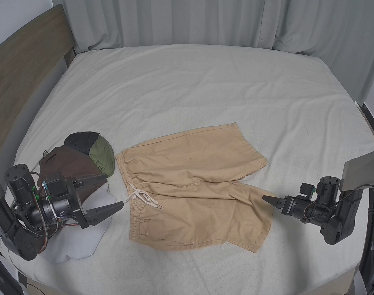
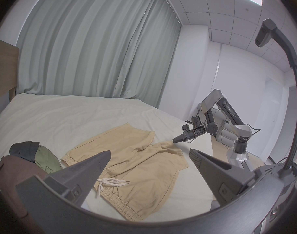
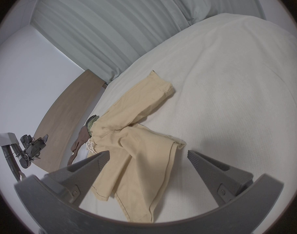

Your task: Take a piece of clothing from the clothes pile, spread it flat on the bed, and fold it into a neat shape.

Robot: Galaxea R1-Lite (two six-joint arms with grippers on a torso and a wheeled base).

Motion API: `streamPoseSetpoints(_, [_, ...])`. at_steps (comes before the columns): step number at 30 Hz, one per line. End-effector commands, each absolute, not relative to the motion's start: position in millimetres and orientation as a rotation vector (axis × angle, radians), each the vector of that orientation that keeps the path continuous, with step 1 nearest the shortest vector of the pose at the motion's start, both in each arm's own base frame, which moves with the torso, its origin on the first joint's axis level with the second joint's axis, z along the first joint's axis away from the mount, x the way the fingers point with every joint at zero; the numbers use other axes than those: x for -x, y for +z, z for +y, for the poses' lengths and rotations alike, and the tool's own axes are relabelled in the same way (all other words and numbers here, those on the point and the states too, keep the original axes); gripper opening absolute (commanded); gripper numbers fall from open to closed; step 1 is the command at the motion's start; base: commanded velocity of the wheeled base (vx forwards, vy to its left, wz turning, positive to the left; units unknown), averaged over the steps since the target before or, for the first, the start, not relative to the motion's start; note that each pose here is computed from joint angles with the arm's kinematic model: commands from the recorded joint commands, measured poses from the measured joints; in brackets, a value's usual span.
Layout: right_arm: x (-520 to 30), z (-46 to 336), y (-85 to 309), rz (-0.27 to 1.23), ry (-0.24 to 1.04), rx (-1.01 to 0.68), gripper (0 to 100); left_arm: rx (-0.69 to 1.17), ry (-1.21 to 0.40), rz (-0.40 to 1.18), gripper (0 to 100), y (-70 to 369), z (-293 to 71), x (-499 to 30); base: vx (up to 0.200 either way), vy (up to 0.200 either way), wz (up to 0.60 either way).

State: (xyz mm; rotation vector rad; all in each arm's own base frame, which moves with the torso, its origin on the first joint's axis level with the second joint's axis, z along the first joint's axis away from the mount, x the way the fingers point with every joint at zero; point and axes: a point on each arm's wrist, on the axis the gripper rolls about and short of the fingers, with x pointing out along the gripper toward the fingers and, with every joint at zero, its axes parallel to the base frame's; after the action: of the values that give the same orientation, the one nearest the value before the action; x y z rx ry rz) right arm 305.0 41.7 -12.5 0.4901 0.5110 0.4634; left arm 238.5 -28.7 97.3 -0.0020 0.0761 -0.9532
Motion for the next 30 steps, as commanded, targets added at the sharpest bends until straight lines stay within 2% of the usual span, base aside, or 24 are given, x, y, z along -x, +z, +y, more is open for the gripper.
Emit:
streamPoseSetpoints(1, [-305.7, 44.0, -21.6, 0.537, 0.464, -0.493, 100, 0.002, -0.952, 0.075, 100, 97.5, -28.4, -238.9, 0.000, 0.000, 0.00])
streamPoseSetpoints(8, [-306.2, 49.3, -23.0, 0.544, 0.480, -0.495, 100, -0.001, -0.949, 0.069, 100, 98.0, -28.4, -241.4, 0.000, 0.000, 0.00])
streamPoseSetpoints(16, [-310.1, 61.6, -20.8, 0.567, 0.487, -0.616, 100, -0.001, -0.947, 0.068, 100, 98.3, -28.1, -241.8, 0.000, 0.000, 0.00])
streamPoseSetpoints(24, [-323.9, 61.2, -16.3, 0.511, 0.492, -0.618, 100, 0.007, -0.949, 0.077, 100, 96.8, -28.1, -242.3, 0.000, 0.000, 0.00])
streamPoseSetpoints(30, [-337.5, 59.7, -9.8, 0.434, 0.436, -0.606, 100, 0.013, -0.949, 0.077, 100, 97.5, -28.1, -242.0, 0.000, 0.000, 0.00])
